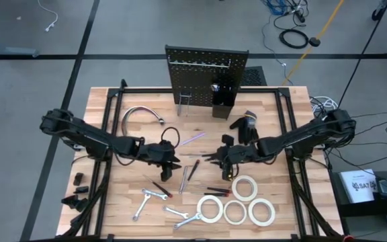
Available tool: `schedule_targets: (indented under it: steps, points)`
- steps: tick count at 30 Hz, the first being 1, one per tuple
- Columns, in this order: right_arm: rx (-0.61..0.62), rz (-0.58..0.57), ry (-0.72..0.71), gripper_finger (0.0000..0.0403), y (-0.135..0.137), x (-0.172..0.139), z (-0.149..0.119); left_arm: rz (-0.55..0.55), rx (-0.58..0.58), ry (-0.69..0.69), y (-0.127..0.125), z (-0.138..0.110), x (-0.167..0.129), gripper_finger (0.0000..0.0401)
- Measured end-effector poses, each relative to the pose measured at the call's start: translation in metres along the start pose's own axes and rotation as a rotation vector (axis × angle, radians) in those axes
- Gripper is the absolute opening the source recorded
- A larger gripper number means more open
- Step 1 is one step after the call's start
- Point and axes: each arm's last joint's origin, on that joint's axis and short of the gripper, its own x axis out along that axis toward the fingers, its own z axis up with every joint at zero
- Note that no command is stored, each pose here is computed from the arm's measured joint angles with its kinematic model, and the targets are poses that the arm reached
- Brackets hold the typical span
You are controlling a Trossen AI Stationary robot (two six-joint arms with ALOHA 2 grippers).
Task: Hang tools onto peg board
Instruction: Put the silver pen into the black bin on the peg board
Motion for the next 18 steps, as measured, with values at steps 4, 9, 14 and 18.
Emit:
schedule_targets:
  steps: [4, 9, 14, 18]
  points:
    - [-0.078, 0.044, 0.041, 0.0105, 0.001, 0.008, -0.006, 0.001, -0.036, -0.037, -0.009, 0.011, 0.019, 0.0137]
    - [-0.012, 0.033, 0.067, 0.0105, 0.000, 0.005, -0.008, 0.089, -0.156, 0.006, -0.014, 0.019, 0.049, 0.0137]
    - [0.002, 0.030, 0.101, 0.0105, -0.001, 0.001, -0.010, 0.200, -0.136, 0.146, -0.020, 0.025, 0.069, 0.0137]
    - [0.020, 0.023, 0.136, 0.0105, -0.001, -0.001, -0.013, 0.342, -0.142, 0.246, -0.024, 0.030, 0.067, 0.0137]
